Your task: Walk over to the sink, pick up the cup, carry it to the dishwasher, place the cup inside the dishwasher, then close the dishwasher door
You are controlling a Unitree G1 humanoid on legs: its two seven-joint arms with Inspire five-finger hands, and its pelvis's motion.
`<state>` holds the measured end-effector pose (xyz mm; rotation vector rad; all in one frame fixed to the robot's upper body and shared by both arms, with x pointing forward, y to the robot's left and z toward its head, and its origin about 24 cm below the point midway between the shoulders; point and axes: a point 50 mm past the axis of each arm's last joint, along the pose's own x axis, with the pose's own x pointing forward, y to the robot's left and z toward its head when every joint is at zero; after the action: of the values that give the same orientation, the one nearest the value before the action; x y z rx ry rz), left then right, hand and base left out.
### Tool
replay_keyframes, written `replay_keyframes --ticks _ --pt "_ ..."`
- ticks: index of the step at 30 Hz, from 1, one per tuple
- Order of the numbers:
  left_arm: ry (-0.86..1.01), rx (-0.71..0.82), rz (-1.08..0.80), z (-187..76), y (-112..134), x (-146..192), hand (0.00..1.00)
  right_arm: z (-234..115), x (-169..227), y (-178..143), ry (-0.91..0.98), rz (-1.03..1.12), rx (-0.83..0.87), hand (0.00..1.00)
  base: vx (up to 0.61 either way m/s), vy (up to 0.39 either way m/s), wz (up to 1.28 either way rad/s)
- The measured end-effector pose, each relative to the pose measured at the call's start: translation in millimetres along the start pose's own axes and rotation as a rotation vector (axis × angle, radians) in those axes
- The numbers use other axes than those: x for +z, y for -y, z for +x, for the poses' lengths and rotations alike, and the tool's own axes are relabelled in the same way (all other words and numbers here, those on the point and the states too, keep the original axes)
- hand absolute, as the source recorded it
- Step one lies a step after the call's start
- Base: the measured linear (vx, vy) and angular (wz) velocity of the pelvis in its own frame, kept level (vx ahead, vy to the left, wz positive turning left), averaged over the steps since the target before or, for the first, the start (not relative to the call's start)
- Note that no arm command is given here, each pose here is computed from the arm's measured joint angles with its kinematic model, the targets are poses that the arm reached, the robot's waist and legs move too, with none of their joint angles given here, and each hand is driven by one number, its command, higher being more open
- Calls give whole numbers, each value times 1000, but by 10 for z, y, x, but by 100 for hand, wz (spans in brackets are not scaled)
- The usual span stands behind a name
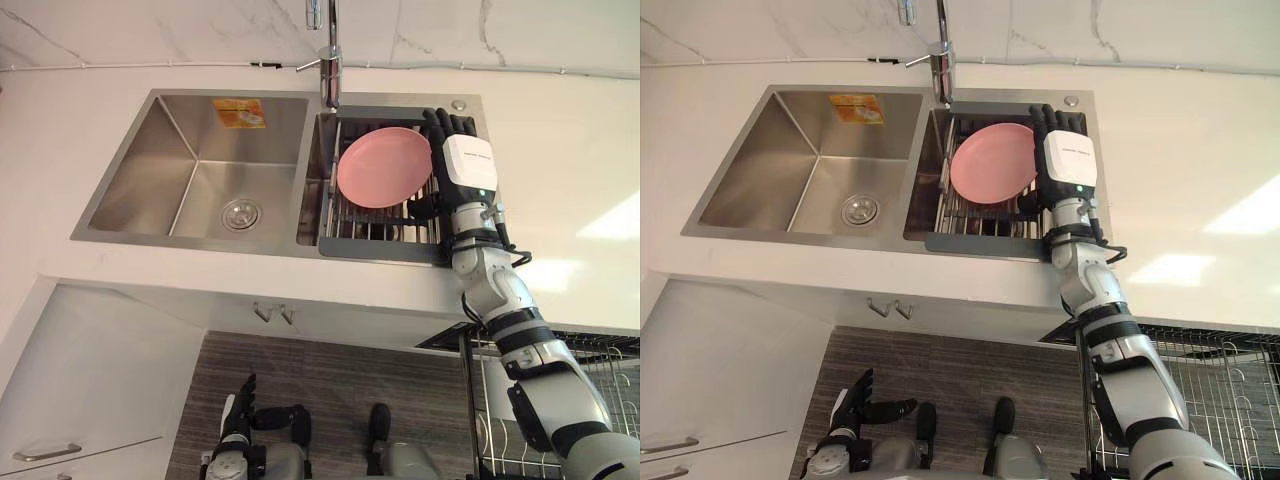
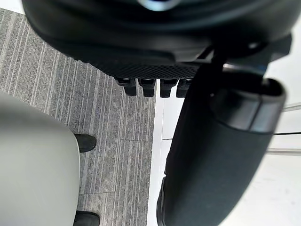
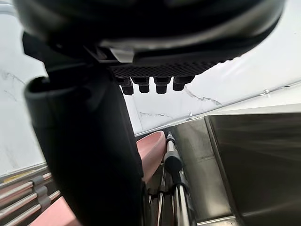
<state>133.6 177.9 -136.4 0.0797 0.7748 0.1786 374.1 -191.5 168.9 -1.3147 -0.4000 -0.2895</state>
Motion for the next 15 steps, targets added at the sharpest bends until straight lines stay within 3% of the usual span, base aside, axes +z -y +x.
replay_keyframes --ticks 15 --pt "33 5 0 75 20 141 100 325 -58 435 16 -106 -103 100 -10 2 4"
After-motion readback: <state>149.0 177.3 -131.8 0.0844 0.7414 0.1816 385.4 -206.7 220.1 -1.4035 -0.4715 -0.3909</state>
